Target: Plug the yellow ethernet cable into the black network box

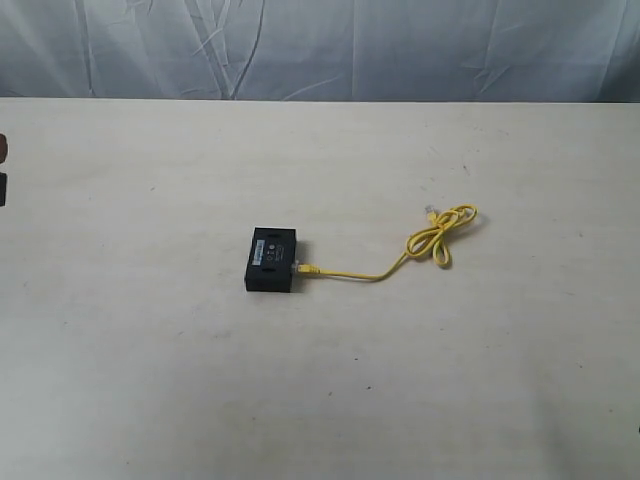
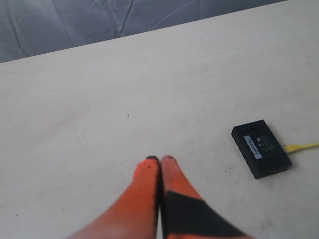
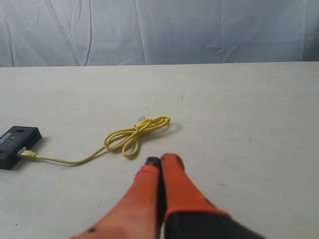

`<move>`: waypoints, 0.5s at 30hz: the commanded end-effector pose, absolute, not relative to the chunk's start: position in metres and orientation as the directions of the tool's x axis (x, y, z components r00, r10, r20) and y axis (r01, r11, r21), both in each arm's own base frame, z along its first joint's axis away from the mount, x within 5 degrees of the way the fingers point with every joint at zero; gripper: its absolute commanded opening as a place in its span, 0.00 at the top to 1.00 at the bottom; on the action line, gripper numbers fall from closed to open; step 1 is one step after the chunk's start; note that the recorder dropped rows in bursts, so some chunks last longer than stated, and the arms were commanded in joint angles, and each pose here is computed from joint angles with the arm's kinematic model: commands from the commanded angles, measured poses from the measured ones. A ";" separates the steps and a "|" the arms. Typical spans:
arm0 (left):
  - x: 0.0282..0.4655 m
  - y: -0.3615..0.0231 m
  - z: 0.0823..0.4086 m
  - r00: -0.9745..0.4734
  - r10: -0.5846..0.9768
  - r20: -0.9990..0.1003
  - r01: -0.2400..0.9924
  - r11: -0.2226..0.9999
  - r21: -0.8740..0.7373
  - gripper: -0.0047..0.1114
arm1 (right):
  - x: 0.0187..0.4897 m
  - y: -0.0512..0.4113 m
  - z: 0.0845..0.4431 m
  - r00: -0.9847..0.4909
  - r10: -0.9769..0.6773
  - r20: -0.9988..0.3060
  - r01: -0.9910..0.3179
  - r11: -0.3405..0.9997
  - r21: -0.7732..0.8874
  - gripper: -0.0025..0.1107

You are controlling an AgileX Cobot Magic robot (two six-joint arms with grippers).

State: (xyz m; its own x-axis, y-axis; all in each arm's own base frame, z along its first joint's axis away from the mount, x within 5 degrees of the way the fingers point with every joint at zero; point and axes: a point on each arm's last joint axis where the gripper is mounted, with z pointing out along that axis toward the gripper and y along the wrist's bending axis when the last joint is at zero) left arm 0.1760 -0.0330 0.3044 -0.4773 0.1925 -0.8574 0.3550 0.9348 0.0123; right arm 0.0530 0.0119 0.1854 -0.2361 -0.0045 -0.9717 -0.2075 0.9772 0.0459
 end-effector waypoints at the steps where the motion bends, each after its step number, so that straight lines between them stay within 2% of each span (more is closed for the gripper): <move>1: 0.175 -0.032 0.305 -0.471 0.186 -0.862 0.343 0.939 0.015 0.96 | 0.053 0.011 0.185 -0.223 0.004 -0.975 -0.188 0.981 0.047 0.98; 15: 0.175 -0.032 0.305 -0.471 0.186 -0.862 0.343 0.939 0.015 0.96 | 0.053 0.011 0.185 -0.223 0.004 -0.975 -0.186 0.981 0.047 0.98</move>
